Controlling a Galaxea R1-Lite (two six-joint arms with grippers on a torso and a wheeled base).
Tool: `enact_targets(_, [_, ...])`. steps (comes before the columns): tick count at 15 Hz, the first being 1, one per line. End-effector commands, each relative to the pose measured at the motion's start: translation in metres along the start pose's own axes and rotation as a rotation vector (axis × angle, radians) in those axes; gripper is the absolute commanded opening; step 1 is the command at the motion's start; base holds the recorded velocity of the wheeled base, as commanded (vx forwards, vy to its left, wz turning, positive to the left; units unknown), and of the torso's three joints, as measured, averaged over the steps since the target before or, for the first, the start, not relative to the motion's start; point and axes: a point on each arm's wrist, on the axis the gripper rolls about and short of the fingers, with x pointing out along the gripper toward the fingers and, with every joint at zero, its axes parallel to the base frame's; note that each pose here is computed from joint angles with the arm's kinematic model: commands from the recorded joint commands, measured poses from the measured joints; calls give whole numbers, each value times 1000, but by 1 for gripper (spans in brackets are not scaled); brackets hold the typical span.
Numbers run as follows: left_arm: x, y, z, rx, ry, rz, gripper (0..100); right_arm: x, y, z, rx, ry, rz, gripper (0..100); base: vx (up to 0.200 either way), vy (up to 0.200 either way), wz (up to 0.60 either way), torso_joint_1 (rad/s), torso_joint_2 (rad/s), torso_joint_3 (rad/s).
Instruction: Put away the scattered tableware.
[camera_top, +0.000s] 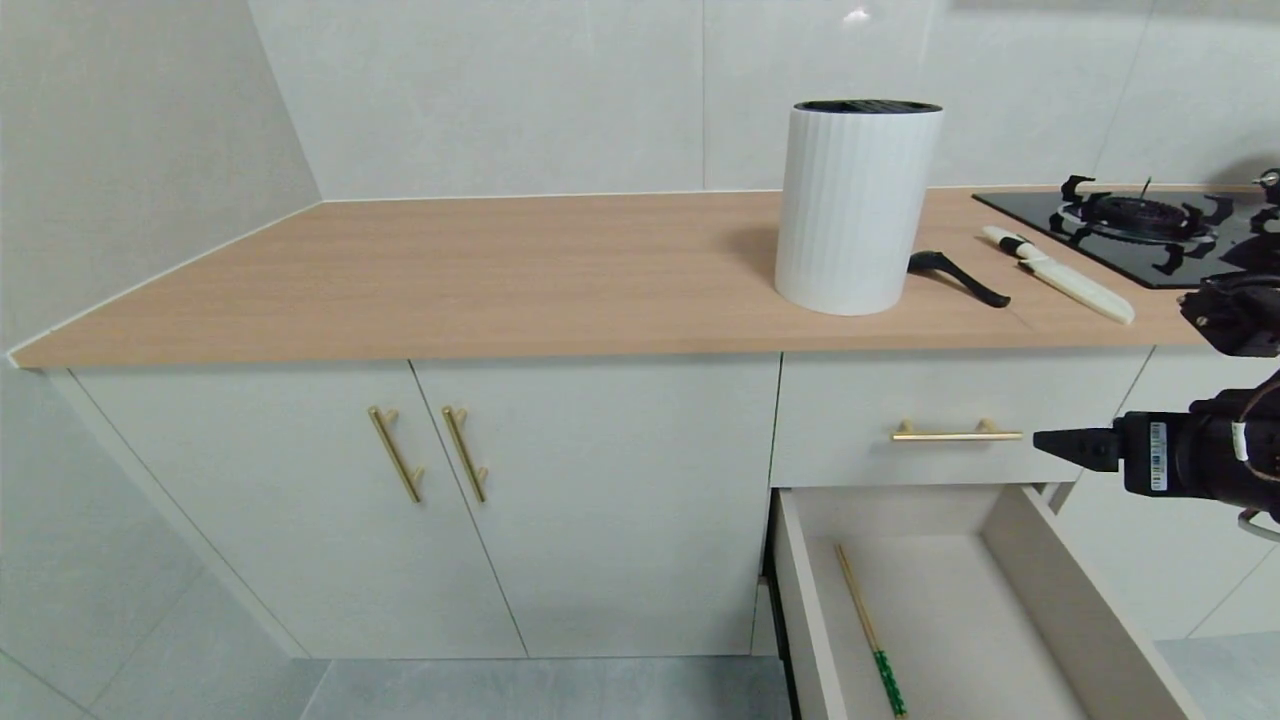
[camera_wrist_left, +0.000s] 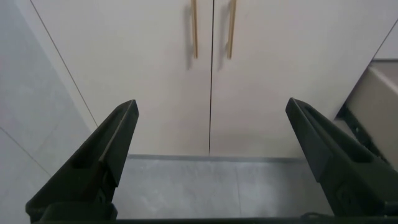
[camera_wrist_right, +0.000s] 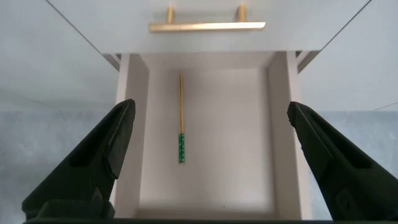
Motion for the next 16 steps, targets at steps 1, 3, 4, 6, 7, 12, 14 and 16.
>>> enact_targets(1, [0,0,0,-1,1,1,100,2,1,-1,-2,8,1,100,0,0,0,168,-476,-305])
enact_targets(3, [0,0,0,-1,1,1,100,4,0,-1,-2,13,-3,100,0,0,0,168,-464,-295])
enact_targets(4, [0,0,0,-1,1,1,100,4,1,-1,-3,15,-2,100,0,0,0,183,-481,-300])
enact_targets(6, [0,0,0,-1,1,1,100,6,1,-2,-3,21,-3,100,0,0,0,190,-476,-293])
enact_targets(7, [0,0,0,-1,1,1,100,8,1,-2,-4,25,-5,100,0,0,0,198,-486,-286])
enact_targets(12, [0,0,0,-1,1,1,100,13,1,-5,-8,37,-7,100,0,0,0,209,-493,-290])
enact_targets(14, [0,0,0,-1,1,1,100,15,2,-6,-9,45,-8,100,0,0,0,164,-373,-207])
enact_targets(16, [0,0,0,-1,1,1,100,24,2,-3,-20,24,-7,100,0,0,0,53,-122,-63])
